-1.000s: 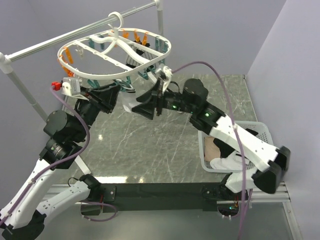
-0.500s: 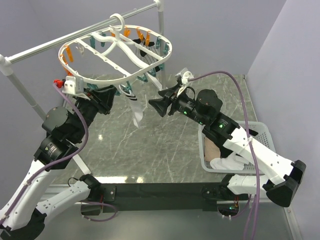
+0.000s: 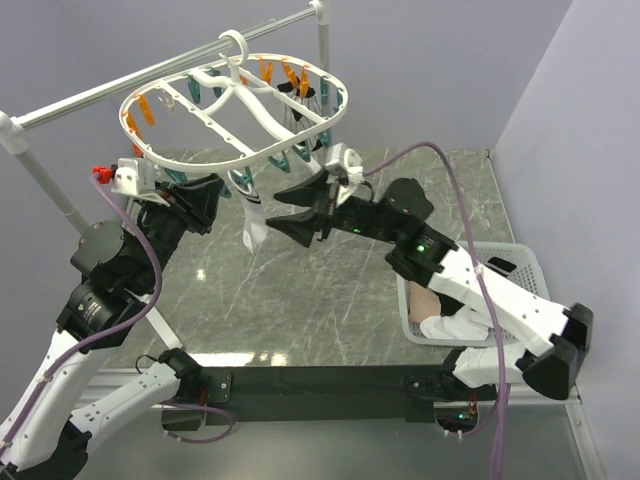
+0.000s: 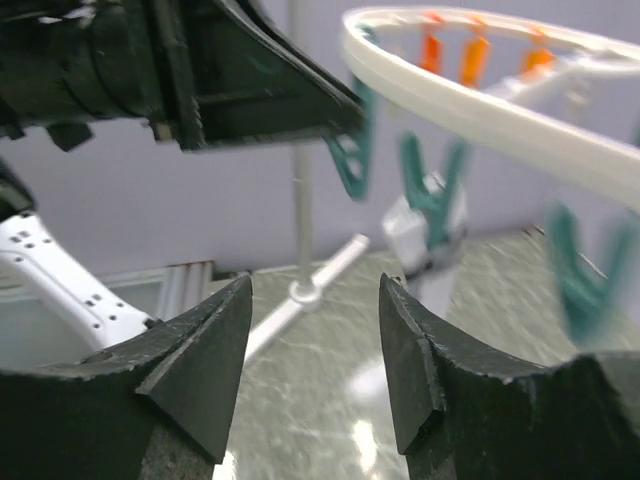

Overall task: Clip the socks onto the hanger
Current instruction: Open the clamp at the hanger.

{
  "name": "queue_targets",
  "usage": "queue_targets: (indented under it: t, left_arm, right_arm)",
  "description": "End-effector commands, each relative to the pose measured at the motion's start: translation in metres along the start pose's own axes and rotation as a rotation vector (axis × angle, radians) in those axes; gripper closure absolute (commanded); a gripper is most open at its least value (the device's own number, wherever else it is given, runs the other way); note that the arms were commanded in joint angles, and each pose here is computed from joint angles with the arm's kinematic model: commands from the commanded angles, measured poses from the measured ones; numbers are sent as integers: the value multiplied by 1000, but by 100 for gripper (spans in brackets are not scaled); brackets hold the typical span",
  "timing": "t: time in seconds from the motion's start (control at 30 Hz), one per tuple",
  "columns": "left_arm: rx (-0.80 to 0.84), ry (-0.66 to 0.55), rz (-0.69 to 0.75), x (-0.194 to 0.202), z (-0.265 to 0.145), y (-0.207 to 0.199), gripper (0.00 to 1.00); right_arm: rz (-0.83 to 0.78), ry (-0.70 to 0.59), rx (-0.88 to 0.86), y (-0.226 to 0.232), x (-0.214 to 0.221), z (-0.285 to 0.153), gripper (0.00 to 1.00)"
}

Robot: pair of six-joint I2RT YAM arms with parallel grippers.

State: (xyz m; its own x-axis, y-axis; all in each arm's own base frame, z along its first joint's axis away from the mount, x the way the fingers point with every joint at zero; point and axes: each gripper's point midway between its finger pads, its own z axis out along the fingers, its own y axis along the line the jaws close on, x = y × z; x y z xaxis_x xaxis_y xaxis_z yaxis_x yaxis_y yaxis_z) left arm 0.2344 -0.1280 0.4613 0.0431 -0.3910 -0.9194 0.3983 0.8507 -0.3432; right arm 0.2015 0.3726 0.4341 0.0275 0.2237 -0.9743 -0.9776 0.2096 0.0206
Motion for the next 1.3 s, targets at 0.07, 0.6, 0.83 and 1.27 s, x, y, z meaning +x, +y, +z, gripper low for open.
queue_targets:
  t: [0.07, 0.6, 0.83, 1.27]
  left_arm:
    - [87, -7, 21, -19, -2, -19, 72]
    - [158, -13, 86, -35, -6, -34, 71]
    - [126, -13, 79, -31, -1, -28, 71]
    - [2, -61, -11, -37, -10, -6, 38]
  right_arm:
    - [-51, -71, -189, 25, -25, 44, 44]
    - [-63, -105, -178, 12, -36, 88, 46]
    - [-45, -83, -125, -4, -30, 103, 51]
    - [-32, -93, -124, -6, -23, 99, 76]
